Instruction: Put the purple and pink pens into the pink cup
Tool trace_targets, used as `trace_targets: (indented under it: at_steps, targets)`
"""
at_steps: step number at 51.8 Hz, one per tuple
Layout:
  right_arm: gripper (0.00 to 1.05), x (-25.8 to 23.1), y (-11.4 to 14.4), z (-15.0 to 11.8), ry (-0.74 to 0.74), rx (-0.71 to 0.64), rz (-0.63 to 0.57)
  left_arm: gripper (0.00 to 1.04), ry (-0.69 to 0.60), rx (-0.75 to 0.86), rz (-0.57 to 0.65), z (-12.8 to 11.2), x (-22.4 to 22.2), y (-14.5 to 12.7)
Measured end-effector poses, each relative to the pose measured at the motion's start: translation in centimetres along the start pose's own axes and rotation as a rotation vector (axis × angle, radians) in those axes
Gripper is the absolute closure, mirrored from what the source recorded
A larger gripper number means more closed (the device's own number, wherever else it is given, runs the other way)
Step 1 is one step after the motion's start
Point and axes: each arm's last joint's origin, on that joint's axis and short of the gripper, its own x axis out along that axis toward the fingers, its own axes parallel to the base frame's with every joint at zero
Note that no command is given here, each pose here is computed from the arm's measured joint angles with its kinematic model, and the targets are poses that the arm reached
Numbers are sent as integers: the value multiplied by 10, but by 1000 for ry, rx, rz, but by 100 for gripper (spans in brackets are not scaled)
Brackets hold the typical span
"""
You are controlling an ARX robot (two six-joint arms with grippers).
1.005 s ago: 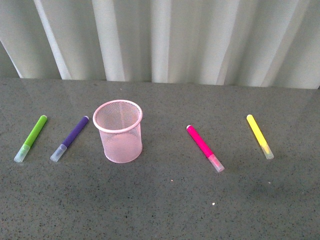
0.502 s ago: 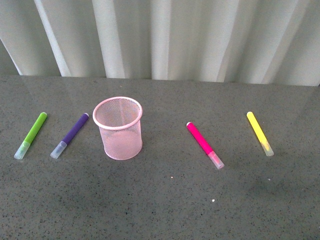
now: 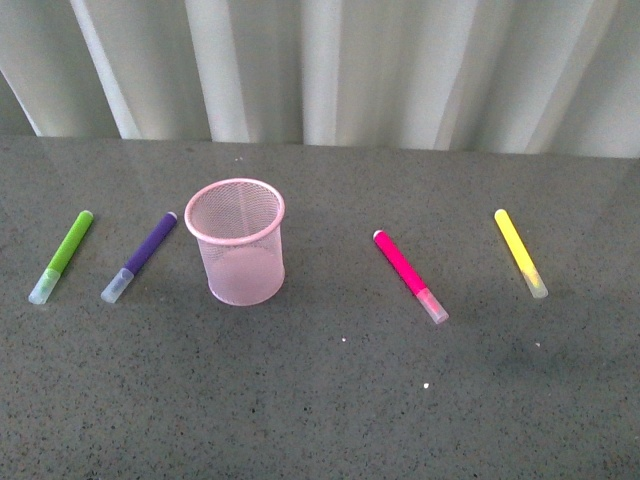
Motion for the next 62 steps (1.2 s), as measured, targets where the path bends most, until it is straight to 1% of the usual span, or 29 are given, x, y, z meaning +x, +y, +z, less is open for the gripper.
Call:
trace_targets:
  at_steps: [8, 18, 33, 50, 62]
  targets:
    - [7, 0, 0, 0, 0, 0, 1, 7, 100, 46, -101, 6, 33, -7]
    - [7, 0, 0, 0, 0, 0, 0, 7, 183, 120, -165, 6, 68, -15]
    - [7, 0, 0, 0, 0, 0, 0, 7, 337, 187, -265, -11, 116, -33]
    - [7, 0, 0, 0, 0, 0, 0, 7, 439, 195, -334, -28, 162, -48]
    - [7, 0, 0, 0, 0, 0, 0, 7, 527, 240, -382, -46, 198, -60]
